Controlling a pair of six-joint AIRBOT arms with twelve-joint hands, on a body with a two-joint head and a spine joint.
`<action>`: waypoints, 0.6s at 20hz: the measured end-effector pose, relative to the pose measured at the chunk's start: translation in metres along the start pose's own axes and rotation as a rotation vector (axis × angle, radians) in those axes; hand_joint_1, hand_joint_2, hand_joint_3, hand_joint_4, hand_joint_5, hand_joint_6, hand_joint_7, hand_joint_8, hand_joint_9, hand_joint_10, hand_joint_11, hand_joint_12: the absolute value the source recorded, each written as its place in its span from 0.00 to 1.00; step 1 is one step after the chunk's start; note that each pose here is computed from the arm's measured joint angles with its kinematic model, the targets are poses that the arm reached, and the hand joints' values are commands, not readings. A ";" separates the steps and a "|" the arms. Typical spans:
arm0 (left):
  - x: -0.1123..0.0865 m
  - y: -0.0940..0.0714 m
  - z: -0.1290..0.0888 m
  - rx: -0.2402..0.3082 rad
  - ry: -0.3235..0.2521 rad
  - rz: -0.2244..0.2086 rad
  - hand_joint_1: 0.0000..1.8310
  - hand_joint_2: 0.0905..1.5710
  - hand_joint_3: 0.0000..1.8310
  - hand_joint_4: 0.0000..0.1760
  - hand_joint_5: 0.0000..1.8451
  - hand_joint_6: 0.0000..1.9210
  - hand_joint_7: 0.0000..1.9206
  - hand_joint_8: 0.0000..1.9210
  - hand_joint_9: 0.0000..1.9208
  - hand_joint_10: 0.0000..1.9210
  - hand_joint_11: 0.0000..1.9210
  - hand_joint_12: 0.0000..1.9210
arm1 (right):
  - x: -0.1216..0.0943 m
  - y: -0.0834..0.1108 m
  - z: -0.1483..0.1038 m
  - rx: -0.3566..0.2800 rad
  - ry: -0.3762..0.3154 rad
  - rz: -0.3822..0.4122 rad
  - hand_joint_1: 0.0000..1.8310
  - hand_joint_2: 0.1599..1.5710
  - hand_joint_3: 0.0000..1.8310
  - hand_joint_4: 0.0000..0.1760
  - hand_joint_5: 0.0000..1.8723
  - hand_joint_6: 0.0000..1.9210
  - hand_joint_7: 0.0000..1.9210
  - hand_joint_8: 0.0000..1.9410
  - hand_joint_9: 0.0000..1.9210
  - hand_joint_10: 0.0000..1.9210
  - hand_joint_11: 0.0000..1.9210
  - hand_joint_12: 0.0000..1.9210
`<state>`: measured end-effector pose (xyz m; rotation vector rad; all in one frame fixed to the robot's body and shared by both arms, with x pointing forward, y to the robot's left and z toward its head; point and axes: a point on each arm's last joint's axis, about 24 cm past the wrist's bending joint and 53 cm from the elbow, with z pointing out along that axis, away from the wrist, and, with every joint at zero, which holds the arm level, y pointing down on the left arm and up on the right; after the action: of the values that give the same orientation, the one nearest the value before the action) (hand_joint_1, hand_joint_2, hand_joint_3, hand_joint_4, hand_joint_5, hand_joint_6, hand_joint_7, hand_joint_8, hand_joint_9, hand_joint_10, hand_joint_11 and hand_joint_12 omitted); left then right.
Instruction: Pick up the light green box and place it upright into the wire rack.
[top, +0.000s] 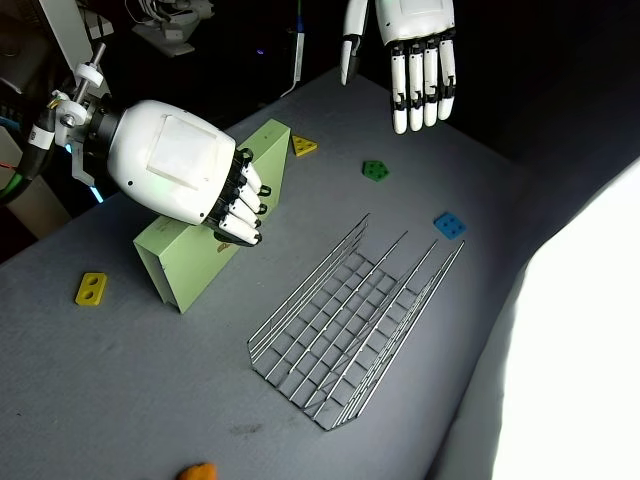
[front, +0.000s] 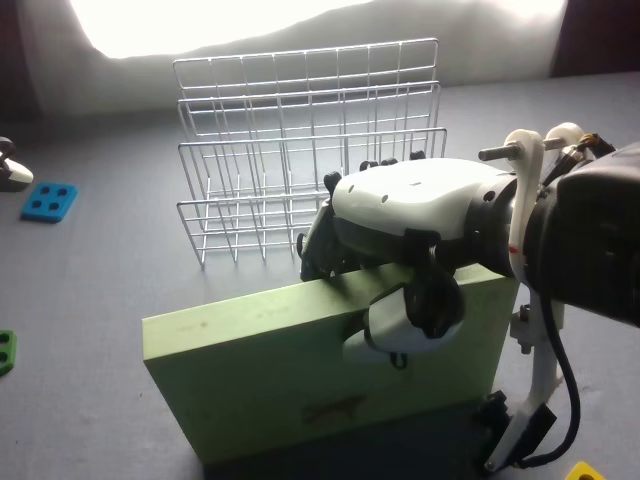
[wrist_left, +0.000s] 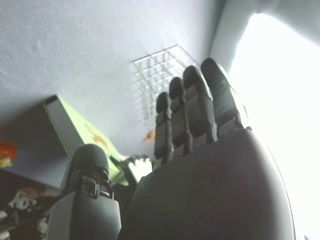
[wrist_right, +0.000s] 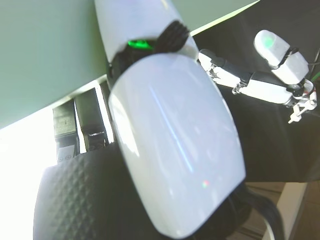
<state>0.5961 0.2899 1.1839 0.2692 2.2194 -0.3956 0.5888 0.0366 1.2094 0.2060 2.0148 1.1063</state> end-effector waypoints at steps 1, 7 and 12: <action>0.000 0.000 0.000 0.000 0.000 0.000 0.07 0.79 0.00 0.00 0.12 0.00 0.14 0.00 0.12 0.00 0.00 0.28 | -0.002 0.000 0.000 -0.001 -0.004 0.002 0.69 0.67 0.00 0.00 0.60 0.32 0.47 0.68 0.38 0.76 0.25 0.96; 0.000 0.000 0.000 0.000 0.000 0.000 0.08 0.79 0.00 0.05 0.11 0.00 0.13 0.00 0.12 0.00 0.00 0.29 | -0.048 0.030 -0.025 -0.058 -0.114 -0.035 0.70 0.68 0.00 0.00 0.58 0.36 0.48 0.65 0.41 0.74 0.28 0.93; 0.000 0.000 0.000 0.000 0.000 0.000 0.08 0.79 0.00 0.01 0.12 0.00 0.14 0.00 0.12 0.00 0.00 0.29 | -0.077 0.067 -0.042 -0.143 -0.186 -0.096 0.68 0.67 0.00 0.00 0.58 0.37 0.50 0.63 0.42 0.71 0.28 0.92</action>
<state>0.5961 0.2899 1.1839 0.2692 2.2194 -0.3956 0.5946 0.0127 1.3171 0.1314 1.7558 1.1229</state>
